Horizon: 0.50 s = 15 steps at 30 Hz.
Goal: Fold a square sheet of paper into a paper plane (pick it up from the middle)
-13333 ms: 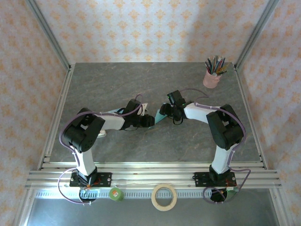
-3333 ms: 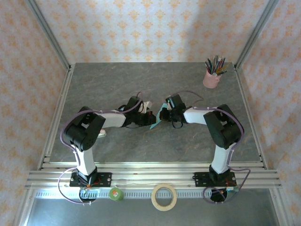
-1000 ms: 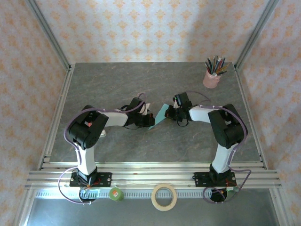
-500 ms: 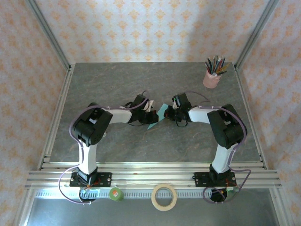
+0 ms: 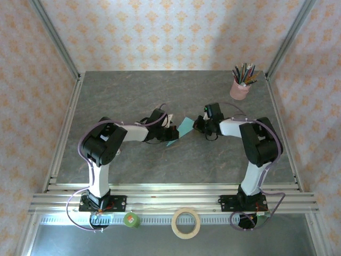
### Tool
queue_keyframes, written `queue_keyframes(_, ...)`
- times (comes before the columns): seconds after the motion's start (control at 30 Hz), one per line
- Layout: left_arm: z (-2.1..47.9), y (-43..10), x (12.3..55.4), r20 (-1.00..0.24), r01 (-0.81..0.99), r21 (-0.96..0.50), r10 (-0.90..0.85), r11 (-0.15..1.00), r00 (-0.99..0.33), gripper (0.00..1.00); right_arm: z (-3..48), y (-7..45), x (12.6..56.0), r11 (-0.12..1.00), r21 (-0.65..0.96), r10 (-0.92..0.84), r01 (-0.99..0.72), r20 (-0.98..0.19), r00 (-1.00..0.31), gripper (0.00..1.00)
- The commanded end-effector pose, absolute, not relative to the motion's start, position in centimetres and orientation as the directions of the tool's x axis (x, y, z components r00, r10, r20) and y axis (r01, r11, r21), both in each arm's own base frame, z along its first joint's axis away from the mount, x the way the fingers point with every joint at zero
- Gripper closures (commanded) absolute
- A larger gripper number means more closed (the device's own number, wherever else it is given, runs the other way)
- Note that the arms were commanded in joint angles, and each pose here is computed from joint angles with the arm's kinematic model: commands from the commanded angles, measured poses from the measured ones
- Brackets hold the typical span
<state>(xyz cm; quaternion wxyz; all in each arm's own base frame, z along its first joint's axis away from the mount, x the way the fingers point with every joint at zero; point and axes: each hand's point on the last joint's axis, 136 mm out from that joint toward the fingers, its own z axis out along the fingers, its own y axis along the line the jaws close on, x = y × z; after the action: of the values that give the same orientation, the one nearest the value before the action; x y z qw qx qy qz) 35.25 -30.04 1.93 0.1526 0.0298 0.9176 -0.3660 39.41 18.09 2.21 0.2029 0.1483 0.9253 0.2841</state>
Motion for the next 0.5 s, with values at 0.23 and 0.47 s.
queue_keyframes(0.23, -1.0, -28.1, 33.1, -0.199, 0.091, -0.583, -0.033, 0.807, -0.979, 0.95, 2.6, 12.9, 42.3, 0.812, 0.497, 0.517, 0.305, -0.372, -0.771, 0.95)
queue_keyframes(0.47, 3.5, -29.9, 34.8, -0.27, 0.15, -0.644, -0.038, 0.75, -0.962, 0.87, 7.9, 12.5, 42.2, 0.799, 0.539, 0.54, 0.266, -0.449, -0.712, 0.91)
